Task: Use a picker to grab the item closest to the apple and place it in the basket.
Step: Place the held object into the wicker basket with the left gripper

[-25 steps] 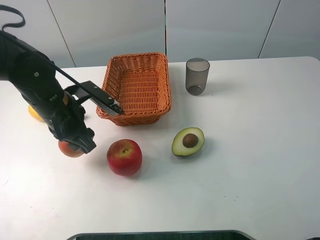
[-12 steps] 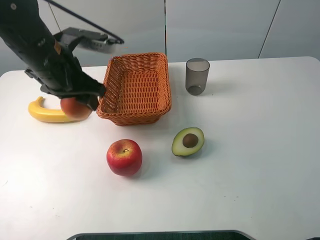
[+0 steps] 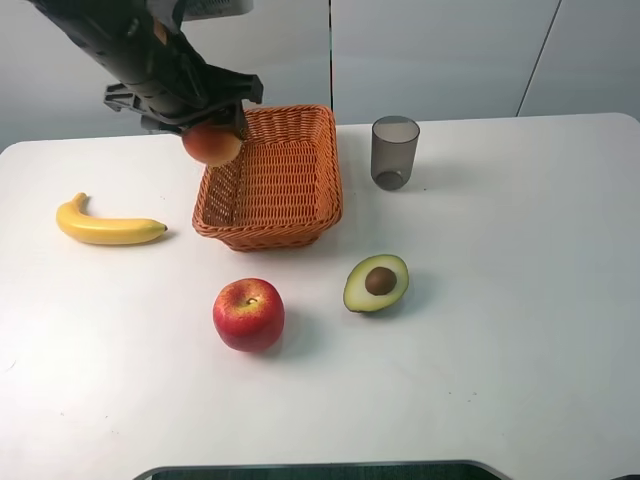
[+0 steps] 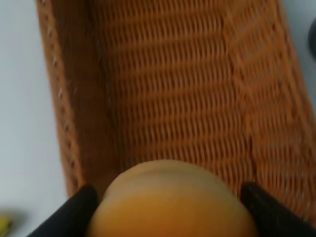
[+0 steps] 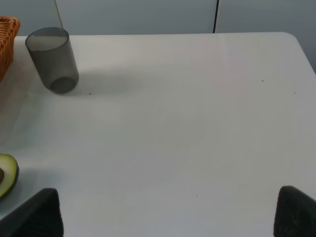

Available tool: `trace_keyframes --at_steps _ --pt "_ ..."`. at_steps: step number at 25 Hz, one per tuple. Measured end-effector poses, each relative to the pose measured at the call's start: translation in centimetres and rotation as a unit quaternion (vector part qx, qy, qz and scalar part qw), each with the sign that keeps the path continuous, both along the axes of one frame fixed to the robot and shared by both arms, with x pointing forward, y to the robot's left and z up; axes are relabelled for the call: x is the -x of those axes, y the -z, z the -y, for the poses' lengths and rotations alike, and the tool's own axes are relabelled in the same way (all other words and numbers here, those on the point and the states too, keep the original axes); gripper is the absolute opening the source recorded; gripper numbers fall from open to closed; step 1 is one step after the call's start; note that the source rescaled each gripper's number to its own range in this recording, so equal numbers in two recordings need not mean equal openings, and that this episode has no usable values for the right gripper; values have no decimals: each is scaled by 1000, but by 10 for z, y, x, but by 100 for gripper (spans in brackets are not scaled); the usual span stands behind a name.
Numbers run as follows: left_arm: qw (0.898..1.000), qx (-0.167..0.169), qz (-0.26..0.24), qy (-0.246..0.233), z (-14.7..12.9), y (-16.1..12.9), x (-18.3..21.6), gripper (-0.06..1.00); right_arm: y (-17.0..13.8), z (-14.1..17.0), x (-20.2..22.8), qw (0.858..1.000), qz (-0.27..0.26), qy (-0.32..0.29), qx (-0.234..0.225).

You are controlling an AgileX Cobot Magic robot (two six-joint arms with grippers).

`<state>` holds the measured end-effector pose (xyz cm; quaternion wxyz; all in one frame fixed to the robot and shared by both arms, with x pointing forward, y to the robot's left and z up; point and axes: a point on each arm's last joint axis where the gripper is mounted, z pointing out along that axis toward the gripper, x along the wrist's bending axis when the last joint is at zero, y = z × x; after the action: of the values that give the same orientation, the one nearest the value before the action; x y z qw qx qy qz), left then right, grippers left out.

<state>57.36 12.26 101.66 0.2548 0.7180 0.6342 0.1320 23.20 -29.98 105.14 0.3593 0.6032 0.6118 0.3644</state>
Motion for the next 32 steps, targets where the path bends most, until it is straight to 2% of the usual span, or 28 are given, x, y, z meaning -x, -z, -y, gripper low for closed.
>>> trace_keyframes --at_steps 7,14,17,22,32 --pt "999 18 42 -19 20 18 -33 75 0 0 0 1000 0 0 0" --pt "997 26 66 -3 32 45 -46 75 0 0 0 1000 0 0 0" --pt "997 29 68 2 36 54 -48 75 0 0 0 1000 -1 0 0" --pt "998 12 58 10 37 71 -51 75 0 0 0 1000 -3 0 0" --pt "999 1 45 18 41 86 -50 75 0 0 0 1000 -3 0 0"
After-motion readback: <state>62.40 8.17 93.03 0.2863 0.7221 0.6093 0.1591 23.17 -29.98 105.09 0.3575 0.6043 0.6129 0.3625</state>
